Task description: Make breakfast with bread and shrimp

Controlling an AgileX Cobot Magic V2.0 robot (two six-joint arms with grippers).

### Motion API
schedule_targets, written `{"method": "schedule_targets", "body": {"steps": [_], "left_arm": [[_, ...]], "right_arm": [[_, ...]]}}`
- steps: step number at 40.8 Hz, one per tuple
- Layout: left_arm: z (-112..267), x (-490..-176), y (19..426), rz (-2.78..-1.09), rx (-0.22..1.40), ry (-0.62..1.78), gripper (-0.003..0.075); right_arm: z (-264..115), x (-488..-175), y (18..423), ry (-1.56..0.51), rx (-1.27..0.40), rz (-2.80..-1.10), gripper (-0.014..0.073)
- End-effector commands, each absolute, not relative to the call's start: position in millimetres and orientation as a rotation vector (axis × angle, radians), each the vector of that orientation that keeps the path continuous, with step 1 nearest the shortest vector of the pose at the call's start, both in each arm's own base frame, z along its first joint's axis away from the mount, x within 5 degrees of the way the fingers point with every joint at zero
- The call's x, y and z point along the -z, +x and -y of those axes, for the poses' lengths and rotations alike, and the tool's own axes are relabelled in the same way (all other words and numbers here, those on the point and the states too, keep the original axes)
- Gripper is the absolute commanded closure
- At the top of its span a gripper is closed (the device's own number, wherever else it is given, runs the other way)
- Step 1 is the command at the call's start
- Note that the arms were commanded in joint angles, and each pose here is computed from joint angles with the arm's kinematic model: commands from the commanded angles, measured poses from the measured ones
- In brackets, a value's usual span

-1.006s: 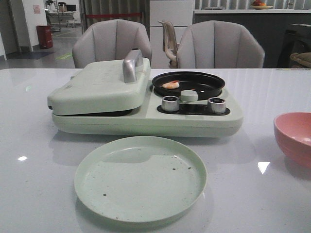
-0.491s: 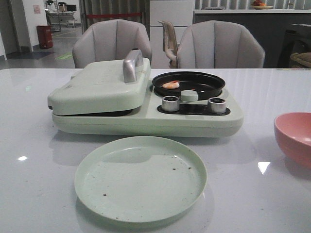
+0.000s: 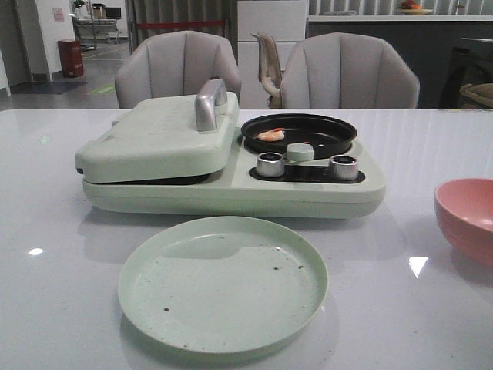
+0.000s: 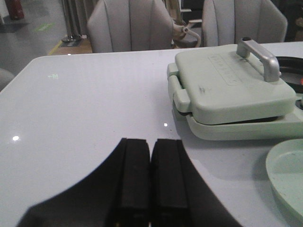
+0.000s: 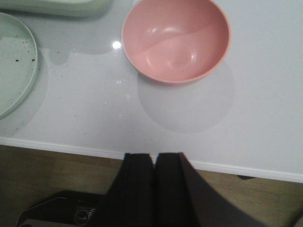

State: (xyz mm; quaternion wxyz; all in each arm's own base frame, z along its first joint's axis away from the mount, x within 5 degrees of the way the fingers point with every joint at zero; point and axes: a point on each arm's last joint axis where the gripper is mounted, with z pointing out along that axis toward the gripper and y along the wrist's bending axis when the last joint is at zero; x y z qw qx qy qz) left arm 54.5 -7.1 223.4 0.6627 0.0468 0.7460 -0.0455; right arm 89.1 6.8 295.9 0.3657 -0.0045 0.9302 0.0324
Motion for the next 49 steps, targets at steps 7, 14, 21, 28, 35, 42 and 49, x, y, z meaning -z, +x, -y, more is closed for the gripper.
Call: {"method": "schedule_targets", "body": {"steps": [7, 14, 21, 28, 35, 42, 49], "left_arm": [[3, -215, 54, -1.431, 0.086, 0.005, 0.062], [2, -215, 54, -1.43, 0.052, 0.01, 0.062], [2, -215, 54, -1.432, 0.05, 0.011, 0.062], [2, -215, 54, -1.432, 0.05, 0.011, 0.062], [2, -215, 54, -1.432, 0.05, 0.011, 0.062], [2, -215, 54, -1.432, 0.05, 0.011, 0.062], [2, -215, 54, -1.432, 0.05, 0.011, 0.062]], "right_arm": [[-6, -308, 93, -0.013, -0.074, -2.313, 0.0552], [-6, -308, 93, -0.013, -0.074, -2.316, 0.0552], [-6, -308, 93, -0.013, -0.076, -2.316, 0.0552], [-6, -308, 93, -0.013, -0.076, -2.316, 0.0552], [-6, -308, 93, -0.013, -0.076, -2.316, 0.0552], [-6, -308, 93, -0.013, -0.076, -2.316, 0.0552], [-6, -308, 93, -0.013, -0.076, -2.316, 0.0552]]}}
